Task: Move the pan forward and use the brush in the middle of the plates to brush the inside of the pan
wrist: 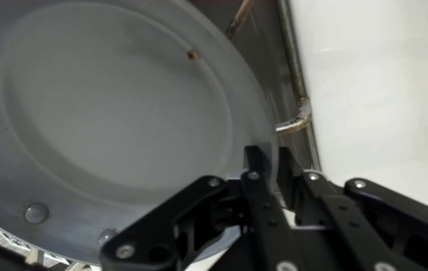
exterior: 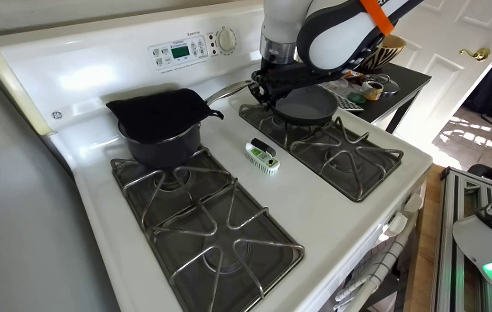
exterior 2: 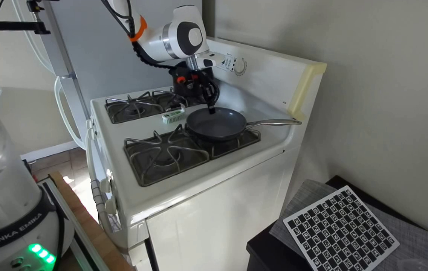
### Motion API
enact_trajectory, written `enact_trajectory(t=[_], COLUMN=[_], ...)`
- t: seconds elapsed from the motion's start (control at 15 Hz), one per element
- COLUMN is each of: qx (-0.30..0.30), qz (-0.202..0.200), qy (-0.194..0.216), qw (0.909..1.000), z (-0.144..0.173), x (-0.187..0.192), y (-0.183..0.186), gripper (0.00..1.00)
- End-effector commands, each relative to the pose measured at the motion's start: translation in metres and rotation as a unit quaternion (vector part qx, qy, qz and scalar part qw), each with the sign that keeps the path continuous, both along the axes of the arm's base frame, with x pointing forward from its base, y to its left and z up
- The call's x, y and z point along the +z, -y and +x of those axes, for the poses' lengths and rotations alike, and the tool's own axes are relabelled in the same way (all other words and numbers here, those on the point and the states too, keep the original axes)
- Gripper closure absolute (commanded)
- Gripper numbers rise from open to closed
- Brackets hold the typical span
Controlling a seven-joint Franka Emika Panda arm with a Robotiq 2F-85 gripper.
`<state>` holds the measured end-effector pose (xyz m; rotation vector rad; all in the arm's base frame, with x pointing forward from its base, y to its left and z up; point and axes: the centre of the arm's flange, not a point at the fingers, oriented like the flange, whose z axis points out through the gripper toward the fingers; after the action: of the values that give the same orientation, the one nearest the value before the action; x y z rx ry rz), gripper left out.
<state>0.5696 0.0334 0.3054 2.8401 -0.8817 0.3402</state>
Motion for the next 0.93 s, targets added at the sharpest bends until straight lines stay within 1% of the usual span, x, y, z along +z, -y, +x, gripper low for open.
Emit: enact_trajectory(t=[0.0, 0.07, 0.2, 0.4, 0.47, 0.73, 0.8, 0.87], qx=[-0.003, -0.002, 0.001, 0.008, 0.008, 0.001, -0.002, 0.015], qz=[0.001, 0.003, 0.006, 0.005, 0.003, -0.002, 0.004, 0.013], qy=[0.014, 0.014, 0.017, 0.023, 0.028, 0.042, 0.034, 0.025], qw=[0.9999, 0.9999, 0.9998, 0.9997, 0.9996, 0.9991, 0.9994, 0.9995], z=[0.004, 0.003, -0.002, -0.016, -0.020, -0.038, -0.046, -0.054], x=[-0.015, -0.015, -0.010, 0.008, 0.014, 0.036, 0.042, 0.047], y=[-0.009, -0.011, -0.017, -0.030, -0.035, -0.051, -0.055, -0.059], gripper=[0.59, 0.49, 0.35, 0.08, 0.01, 0.00, 0.00, 0.00])
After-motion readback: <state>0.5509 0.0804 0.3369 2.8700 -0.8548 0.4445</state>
